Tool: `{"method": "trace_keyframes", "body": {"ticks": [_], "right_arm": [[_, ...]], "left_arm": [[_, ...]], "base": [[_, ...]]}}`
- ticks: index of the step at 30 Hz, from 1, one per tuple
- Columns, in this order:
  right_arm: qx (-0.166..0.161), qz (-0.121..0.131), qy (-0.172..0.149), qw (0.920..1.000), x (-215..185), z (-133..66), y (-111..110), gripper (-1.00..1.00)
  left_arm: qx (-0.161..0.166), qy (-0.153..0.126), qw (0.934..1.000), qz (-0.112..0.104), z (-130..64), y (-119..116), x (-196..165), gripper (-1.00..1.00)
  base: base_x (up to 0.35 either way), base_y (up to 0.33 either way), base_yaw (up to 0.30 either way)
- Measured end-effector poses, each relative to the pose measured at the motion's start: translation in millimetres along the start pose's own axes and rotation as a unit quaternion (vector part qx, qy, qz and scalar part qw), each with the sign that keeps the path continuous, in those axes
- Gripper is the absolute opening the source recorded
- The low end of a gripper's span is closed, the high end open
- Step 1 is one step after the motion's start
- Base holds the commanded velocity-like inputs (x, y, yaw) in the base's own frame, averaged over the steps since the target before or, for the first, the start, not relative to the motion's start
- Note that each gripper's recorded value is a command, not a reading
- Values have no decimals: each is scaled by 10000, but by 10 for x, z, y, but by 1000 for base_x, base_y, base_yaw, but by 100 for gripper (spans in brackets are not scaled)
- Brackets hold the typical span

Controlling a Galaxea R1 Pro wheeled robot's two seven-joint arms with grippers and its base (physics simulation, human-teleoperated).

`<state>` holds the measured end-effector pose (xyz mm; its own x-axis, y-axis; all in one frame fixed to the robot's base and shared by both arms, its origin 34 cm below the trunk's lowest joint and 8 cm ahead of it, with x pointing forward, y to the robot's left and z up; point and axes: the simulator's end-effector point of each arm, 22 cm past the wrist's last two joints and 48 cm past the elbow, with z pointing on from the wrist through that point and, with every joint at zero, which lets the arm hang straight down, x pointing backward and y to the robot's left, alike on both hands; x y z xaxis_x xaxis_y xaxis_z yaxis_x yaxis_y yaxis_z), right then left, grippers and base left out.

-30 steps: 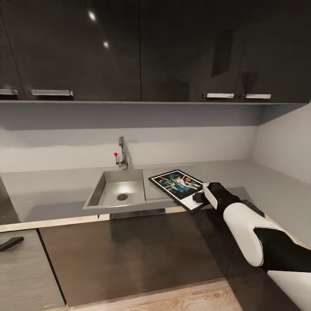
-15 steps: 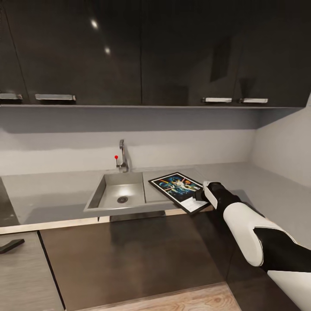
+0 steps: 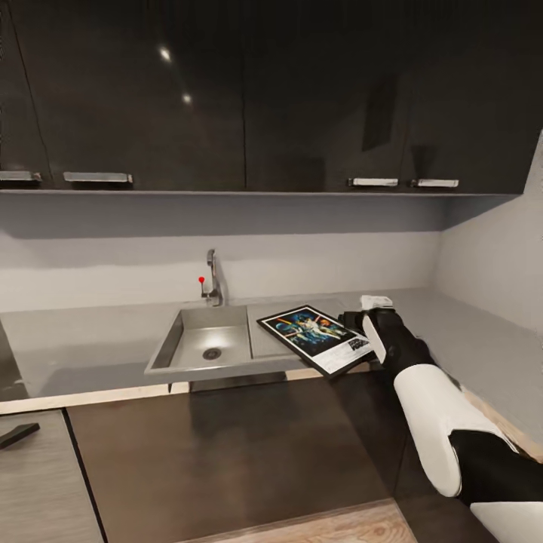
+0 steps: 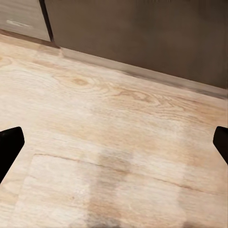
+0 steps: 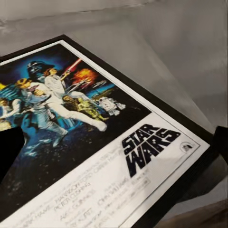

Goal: Pick up the poster from the kitchen countertop and hang it on one of the wall nails in the kitchen.

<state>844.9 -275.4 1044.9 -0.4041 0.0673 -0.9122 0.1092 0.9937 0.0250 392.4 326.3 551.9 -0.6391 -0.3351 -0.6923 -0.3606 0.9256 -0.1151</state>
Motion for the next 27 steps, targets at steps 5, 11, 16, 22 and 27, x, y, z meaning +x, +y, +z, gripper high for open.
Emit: {"method": "trace_keyframes", "body": {"ticks": [5,11,16,22,27], "right_arm": [[-14,28,-193,9998,-41,-216,-18,100],[-289,43,-470,9985,-5,-516,44,100],[-403,40,-653,9970,160,-703,44,100],[-410,38,-720,9966,303,-803,19,100],[-408,39,-787,9961,333,-832,9,100]], "left_arm": [[14,-38,10000,-8,0,-11,-29,100],[30,-83,10000,-15,1,-23,-63,100],[34,-99,9999,-19,3,-26,-76,100],[36,-102,9999,-17,3,-27,-78,100],[36,-102,9999,-19,3,-27,-78,100]], "base": [[0,0,-8],[-48,0,-2],[-262,0,0],[-324,0,0],[-334,0,0]]}}
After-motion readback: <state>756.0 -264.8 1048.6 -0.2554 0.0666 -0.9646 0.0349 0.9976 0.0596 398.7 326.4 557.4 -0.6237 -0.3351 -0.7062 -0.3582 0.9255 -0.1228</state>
